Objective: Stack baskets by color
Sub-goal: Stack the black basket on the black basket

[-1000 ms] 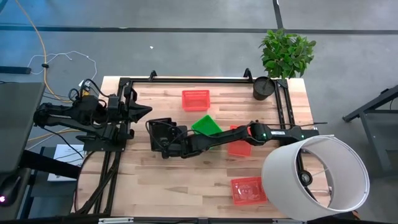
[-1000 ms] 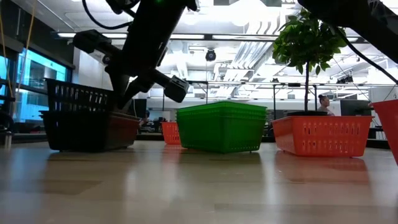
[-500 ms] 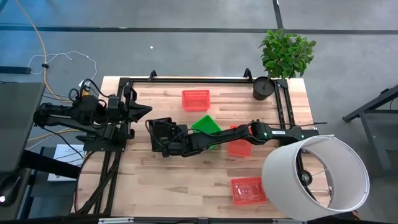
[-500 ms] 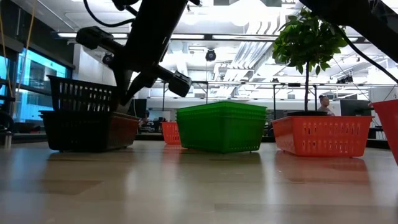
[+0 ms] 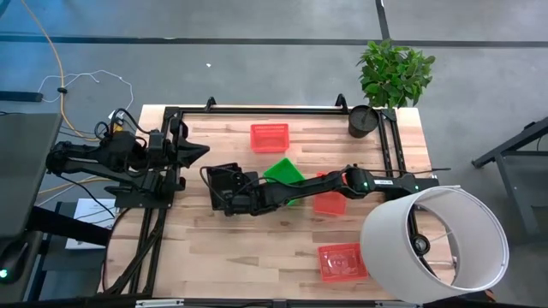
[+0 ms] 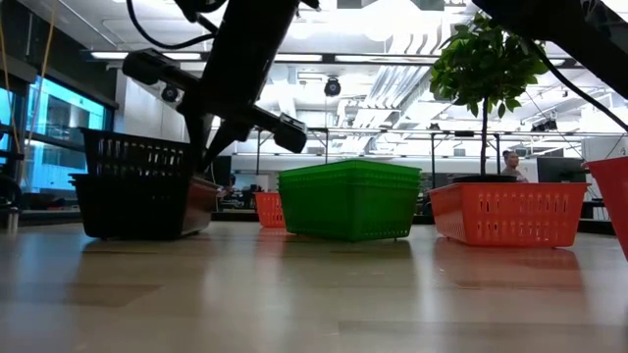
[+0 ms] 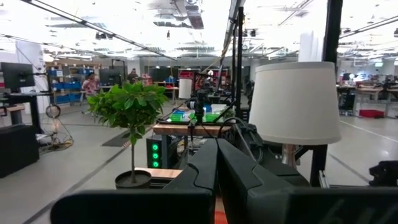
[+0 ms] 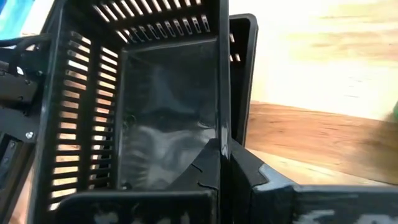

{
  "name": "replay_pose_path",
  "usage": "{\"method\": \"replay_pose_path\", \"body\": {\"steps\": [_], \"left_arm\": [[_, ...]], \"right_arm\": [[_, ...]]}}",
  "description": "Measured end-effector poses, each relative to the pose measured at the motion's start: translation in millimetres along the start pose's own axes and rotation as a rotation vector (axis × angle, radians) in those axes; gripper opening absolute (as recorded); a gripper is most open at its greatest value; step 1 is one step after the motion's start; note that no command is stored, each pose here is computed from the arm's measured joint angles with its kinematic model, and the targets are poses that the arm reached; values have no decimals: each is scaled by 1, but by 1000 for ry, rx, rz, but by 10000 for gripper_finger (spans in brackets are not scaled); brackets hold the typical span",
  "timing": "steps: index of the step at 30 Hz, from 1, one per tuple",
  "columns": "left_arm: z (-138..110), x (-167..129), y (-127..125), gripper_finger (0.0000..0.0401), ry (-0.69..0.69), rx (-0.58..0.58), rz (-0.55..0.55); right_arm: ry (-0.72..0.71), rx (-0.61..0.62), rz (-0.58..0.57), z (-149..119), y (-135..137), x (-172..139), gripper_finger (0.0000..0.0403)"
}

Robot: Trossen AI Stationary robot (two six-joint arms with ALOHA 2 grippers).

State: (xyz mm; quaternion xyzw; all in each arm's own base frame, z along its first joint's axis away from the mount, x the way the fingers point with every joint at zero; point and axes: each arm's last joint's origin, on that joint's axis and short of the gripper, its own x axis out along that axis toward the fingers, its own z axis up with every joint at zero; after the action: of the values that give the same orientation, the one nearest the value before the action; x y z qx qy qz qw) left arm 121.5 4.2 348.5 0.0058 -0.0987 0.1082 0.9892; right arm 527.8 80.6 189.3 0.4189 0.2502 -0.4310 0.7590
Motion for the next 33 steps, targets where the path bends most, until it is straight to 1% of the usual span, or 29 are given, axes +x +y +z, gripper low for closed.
{"method": "replay_pose_path", "body": {"steps": [5,15,33], "left_arm": [[0,0,1,0,1,0,19],[0,0,1,0,0,0,18],[0,0,1,0,0,0,18]], "right_arm": [[-14,14,10,5,1,0,0],[-31,-35,15,19,3,-12,0],[-16,6,17,15,3,-15,0]]}}
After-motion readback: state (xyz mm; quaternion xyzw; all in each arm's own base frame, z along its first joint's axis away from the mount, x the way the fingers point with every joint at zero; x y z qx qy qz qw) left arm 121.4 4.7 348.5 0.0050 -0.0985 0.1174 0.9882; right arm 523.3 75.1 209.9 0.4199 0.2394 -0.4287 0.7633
